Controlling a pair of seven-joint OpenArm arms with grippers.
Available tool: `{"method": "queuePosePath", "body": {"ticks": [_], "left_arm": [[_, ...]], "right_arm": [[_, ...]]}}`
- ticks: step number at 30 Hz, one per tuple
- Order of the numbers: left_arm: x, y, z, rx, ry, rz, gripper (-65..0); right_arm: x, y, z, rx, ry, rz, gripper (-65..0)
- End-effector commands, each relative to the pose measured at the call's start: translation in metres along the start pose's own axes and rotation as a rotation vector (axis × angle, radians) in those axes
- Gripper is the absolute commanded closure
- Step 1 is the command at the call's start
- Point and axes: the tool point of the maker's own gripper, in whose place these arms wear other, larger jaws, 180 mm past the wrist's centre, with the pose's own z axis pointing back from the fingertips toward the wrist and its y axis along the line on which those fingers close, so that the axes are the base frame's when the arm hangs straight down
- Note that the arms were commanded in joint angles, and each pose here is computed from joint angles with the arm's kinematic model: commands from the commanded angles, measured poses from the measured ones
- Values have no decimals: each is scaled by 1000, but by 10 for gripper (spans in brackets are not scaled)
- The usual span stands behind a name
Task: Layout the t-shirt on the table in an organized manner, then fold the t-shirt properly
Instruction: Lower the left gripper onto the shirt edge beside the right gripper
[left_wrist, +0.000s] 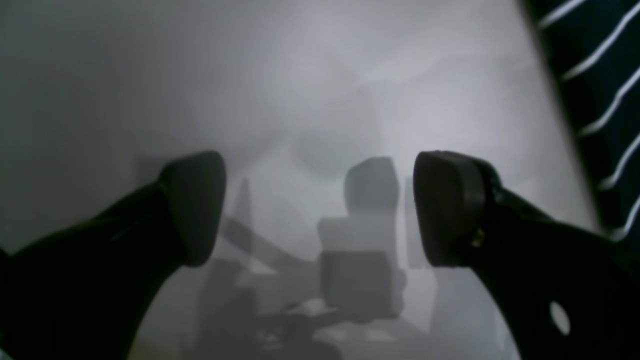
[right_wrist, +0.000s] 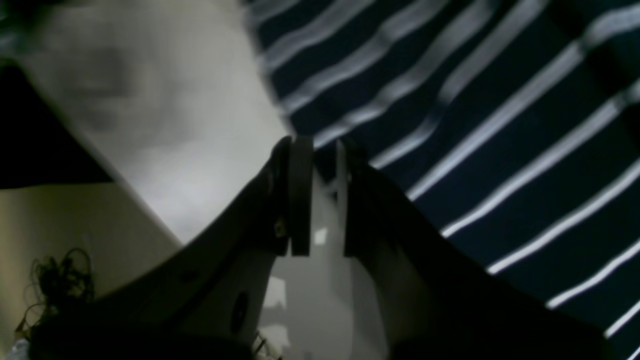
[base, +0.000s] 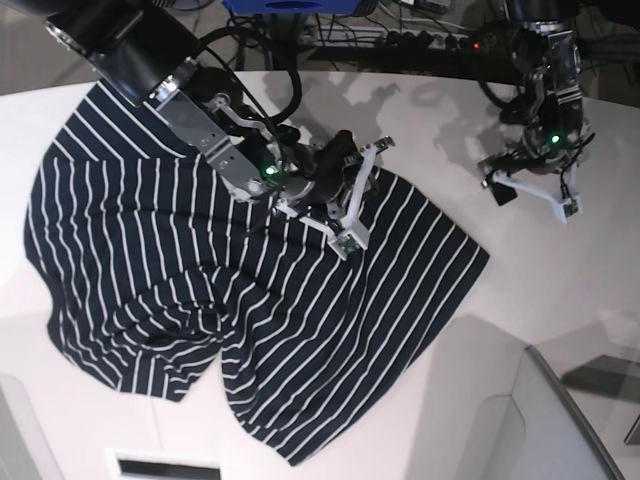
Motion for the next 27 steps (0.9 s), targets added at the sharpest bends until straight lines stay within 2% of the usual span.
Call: {"method": "queuePosePath", "body": {"ticks": [1,6,10,14,20,27], "left_arm": [[18,0,-2,6,-42,6,-569],[30,-18,-23,-14,-89,41,-569],[35,-59,-19,-214,-99,49,-569],[36,-71,-16,-293,-92,122,-569],[61,-88,-18,-325,-124,148,-569],[62,-102,-43,-324,-50,200,-569]], "right_arm": [[19,3,6,7,-54,18,-78],[25,1,18,7,-86,40,-78],[21,-6,20,-8,-77,46,-78],[17,-13,21,-20,-69,49,-78],[14,-19,23,-33,-62,54,-78],[13,-19,23,-32,-60,53,-78]]}}
